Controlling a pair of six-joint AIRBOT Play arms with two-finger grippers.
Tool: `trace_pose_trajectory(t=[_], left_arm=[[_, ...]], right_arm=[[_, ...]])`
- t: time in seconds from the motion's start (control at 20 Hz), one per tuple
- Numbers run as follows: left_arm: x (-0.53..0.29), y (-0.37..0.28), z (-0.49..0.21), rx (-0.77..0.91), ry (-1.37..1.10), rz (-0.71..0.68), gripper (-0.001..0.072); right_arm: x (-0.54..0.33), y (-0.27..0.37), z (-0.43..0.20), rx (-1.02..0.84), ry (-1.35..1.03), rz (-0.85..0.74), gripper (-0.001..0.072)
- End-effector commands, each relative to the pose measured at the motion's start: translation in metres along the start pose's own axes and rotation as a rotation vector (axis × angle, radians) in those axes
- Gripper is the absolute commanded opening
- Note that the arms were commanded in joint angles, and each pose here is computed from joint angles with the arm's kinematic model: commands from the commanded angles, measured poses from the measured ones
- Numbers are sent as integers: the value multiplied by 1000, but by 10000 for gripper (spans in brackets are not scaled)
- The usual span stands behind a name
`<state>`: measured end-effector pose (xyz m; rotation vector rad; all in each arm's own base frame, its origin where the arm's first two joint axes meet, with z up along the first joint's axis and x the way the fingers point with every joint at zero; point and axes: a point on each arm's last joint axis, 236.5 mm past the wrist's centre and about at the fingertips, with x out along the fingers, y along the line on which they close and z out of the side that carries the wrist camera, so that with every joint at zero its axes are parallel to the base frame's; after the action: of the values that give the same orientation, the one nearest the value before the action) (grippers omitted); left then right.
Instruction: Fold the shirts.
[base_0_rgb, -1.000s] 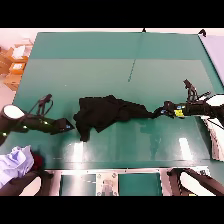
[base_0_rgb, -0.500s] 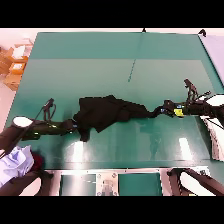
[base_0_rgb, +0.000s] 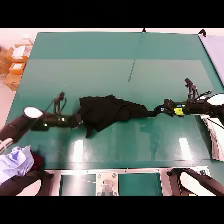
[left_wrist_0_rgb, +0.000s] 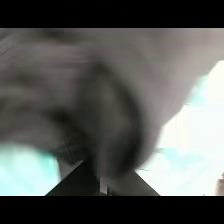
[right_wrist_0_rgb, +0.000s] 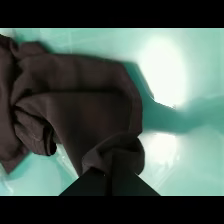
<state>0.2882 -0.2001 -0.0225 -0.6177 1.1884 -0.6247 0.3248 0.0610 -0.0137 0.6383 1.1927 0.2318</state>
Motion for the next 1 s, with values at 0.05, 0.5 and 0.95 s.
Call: trace_pose_trajectory(t=[0.05,0.5,0.95], left_arm=[[-93,-144,78,302,-208,-168,29],[-369,-298,146,668,-899,181,29],[-477,-317,123,693,-1156,370,29]], right_arm=[[-36,6,37,-10,-82,6,12],[-212,62,134,-144,-469,-19,12],[-287,112,97,-275,-557,-58,12]])
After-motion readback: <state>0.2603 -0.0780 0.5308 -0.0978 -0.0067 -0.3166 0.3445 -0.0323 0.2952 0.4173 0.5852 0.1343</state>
